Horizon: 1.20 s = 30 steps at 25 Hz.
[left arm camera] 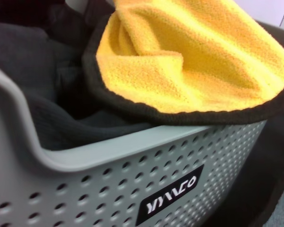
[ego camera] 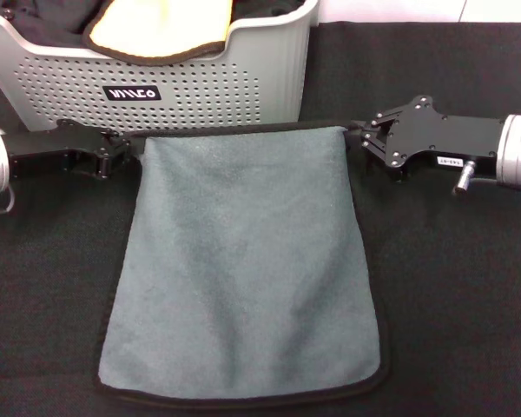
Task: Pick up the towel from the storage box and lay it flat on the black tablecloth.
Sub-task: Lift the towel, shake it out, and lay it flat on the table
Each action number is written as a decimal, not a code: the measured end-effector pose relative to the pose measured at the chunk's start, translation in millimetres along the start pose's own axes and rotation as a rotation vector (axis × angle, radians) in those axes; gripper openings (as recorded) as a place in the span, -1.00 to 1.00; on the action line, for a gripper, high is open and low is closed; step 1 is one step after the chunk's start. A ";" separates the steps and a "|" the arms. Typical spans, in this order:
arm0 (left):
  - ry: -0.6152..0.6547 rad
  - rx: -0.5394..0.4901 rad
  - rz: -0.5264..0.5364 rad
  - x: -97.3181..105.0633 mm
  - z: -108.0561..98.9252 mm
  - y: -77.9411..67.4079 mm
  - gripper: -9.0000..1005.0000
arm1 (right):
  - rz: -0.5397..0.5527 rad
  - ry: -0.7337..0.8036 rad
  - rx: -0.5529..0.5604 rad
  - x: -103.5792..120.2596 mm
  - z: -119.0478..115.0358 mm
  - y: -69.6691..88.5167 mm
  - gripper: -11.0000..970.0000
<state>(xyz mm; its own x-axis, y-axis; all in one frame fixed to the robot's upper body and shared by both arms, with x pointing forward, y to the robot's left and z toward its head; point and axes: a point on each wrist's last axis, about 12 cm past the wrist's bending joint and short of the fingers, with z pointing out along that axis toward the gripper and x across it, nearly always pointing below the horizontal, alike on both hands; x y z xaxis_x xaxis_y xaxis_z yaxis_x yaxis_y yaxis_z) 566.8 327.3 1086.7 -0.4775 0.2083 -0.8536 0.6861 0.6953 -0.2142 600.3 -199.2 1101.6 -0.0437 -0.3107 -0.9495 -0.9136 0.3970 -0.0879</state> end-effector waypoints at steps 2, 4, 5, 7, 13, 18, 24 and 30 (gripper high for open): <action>0.003 -0.010 0.001 0.2 -0.1 1.2 -0.94 | 0.001 0.016 0.013 0.6 2.4 -1.8 -0.84; 0.008 -0.017 0.004 0.2 0.0 2.2 -0.94 | 0.000 0.027 0.025 1.4 4.5 -2.8 -0.84; 0.012 -0.017 0.007 0.0 0.4 2.3 -0.94 | -0.001 0.034 0.031 2.4 5.5 -2.8 -0.84; 0.023 -0.009 0.011 0.1 3.8 0.8 -0.94 | 0.002 0.044 0.039 4.6 6.0 -2.9 -0.83; 0.020 -0.009 0.008 4.1 16.0 -6.4 -0.94 | 0.026 0.055 0.037 10.1 6.1 0.8 -0.83; 0.024 -0.042 0.011 7.6 23.5 -7.8 -0.94 | 0.033 0.059 0.043 12.4 5.8 1.7 -0.83; 0.038 -0.057 0.010 10.3 30.0 -8.2 -0.93 | 0.030 0.081 0.070 15.4 6.5 -0.6 -0.83; 0.047 -0.051 0.015 14.2 34.4 -10.6 -0.93 | 0.024 0.098 0.070 16.0 10.5 -0.3 -0.83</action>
<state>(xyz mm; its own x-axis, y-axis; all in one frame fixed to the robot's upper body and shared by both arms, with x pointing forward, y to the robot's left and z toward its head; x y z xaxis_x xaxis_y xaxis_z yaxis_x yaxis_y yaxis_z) 571.6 299.2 1060.5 -0.4933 0.2503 -0.8331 0.6653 0.7255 -0.1760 604.2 -195.2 1083.3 -0.1075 -0.3825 -0.9177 -0.8814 0.4637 -0.0901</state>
